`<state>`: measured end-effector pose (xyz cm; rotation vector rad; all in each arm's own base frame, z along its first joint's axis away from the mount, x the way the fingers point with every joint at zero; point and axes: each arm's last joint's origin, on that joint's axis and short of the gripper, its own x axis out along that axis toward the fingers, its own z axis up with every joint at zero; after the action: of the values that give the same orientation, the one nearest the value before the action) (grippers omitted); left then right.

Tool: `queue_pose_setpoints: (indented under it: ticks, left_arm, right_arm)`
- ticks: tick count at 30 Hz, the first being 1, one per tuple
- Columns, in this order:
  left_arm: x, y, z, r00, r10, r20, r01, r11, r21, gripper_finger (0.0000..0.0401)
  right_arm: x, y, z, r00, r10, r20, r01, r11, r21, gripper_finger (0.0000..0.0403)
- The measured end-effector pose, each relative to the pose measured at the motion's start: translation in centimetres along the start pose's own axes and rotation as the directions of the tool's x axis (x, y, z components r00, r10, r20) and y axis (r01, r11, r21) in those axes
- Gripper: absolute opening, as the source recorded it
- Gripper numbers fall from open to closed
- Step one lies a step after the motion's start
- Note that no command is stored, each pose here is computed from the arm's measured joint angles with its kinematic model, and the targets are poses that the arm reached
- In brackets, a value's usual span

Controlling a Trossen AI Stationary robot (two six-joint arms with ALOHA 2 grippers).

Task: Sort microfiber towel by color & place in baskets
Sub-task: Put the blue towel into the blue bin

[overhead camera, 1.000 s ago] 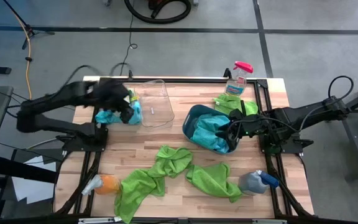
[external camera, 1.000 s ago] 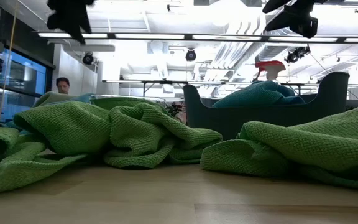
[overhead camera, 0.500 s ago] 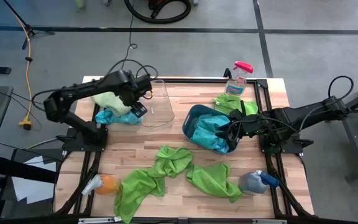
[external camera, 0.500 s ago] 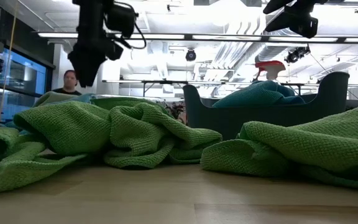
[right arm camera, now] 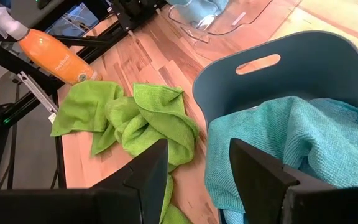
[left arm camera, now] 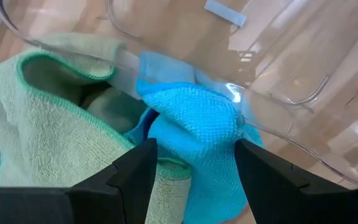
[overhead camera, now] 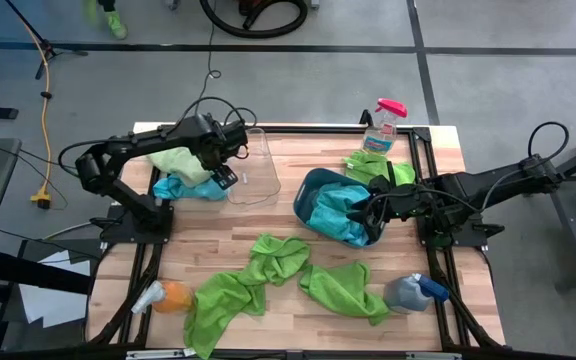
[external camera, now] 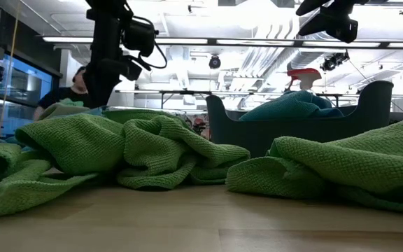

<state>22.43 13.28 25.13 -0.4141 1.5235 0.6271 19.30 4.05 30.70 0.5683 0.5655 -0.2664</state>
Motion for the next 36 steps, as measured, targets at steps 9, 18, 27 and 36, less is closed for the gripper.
queue_pose_setpoints:
  ticks: [9, 18, 27, 36]
  left_arm:
    - [-0.01, -0.22, 0.18, 0.997, -0.071, 0.012, 0.071, 0.997, 0.024, 0.0207]
    - [0.00, -0.11, 0.23, 0.998, -0.065, 0.016, 0.064, 0.997, 0.039, 0.0207]
    - [0.01, -0.09, 0.22, 0.998, -0.054, 0.017, 0.053, 0.997, 0.055, 0.0206]
    - [0.01, -0.09, 0.22, 0.998, -0.054, 0.016, 0.053, 0.996, 0.065, 0.0160]
  right_arm:
    - [0.00, 0.00, 0.01, 1.000, 0.000, 0.001, 0.000, 1.000, 0.000, 0.0170]
    - [0.05, 0.01, 0.00, 1.000, -0.002, 0.001, 0.002, 1.000, 0.000, 0.0170]
    - [0.05, -0.06, 0.06, 0.999, -0.026, 0.023, 0.026, 1.000, -0.003, 0.0170]
    - [0.05, -0.06, 0.06, 0.999, -0.027, 0.024, 0.027, 1.000, -0.003, 0.0170]
